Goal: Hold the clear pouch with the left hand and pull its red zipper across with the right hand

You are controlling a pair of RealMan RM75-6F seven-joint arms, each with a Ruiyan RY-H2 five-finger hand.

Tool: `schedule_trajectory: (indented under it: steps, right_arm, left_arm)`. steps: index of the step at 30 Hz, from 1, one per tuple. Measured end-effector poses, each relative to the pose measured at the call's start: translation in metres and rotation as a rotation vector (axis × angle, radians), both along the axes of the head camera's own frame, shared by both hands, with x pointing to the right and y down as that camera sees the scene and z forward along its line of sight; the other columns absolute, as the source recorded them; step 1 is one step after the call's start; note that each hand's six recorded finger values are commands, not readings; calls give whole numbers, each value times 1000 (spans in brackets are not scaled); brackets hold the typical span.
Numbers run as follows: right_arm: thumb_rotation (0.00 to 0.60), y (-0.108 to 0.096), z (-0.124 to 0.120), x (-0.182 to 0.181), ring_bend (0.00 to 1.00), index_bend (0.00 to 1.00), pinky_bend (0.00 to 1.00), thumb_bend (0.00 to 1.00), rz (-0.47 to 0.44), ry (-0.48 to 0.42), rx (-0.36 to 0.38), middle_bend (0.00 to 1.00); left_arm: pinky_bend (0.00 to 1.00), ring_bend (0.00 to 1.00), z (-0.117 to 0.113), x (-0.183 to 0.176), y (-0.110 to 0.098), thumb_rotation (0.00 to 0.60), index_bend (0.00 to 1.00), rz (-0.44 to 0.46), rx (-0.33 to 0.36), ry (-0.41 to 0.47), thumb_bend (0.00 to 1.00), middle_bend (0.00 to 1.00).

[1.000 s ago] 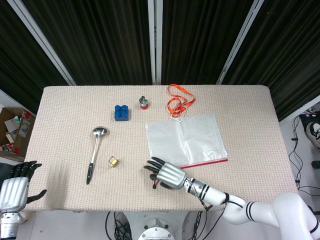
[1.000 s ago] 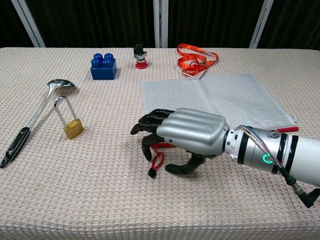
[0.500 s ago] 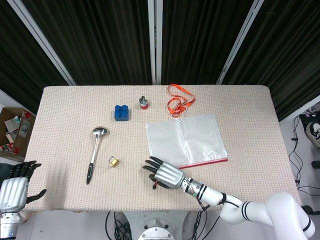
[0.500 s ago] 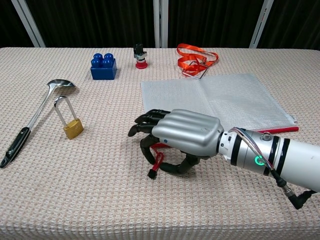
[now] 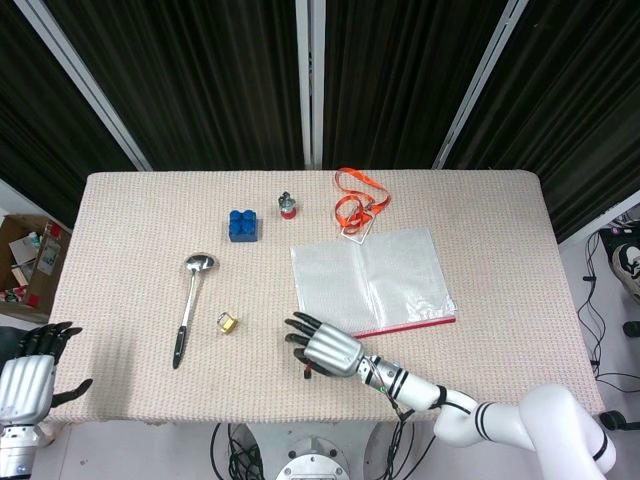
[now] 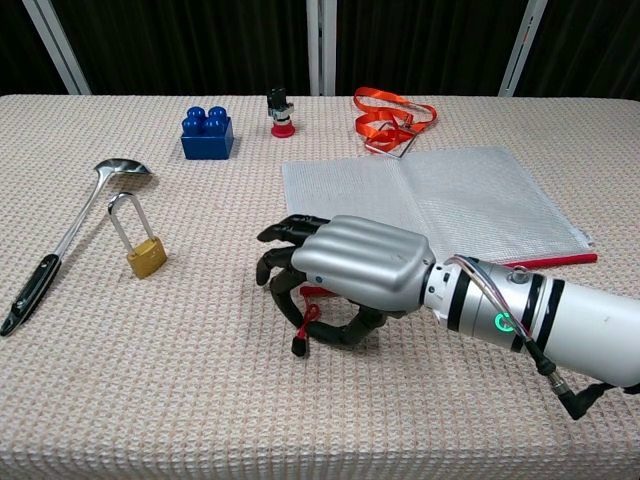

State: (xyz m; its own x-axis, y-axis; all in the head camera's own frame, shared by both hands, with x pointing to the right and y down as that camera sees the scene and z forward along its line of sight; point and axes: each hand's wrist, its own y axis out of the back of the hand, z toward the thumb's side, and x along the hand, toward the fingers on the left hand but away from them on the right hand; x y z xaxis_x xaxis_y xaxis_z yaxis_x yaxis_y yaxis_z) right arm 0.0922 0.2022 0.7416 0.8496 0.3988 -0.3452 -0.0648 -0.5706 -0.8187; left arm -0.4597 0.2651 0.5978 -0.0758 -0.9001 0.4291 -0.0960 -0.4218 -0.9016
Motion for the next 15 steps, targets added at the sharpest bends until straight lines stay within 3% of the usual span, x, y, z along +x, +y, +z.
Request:
schedule_trajectory:
  steps: [6,15]
  right_arm:
    - [600,-10,-18,0,0,800,0,470,31,-82,19,244]
    - [600,-41,-59,-6,0,802,0,475,59,-190,95,194]
  left_arm:
    - [142,130,2,9,-9,600,224,22,10,59,91,164]
    - [144,130,24,57,-46,600,250,127,-6,317,93,165]
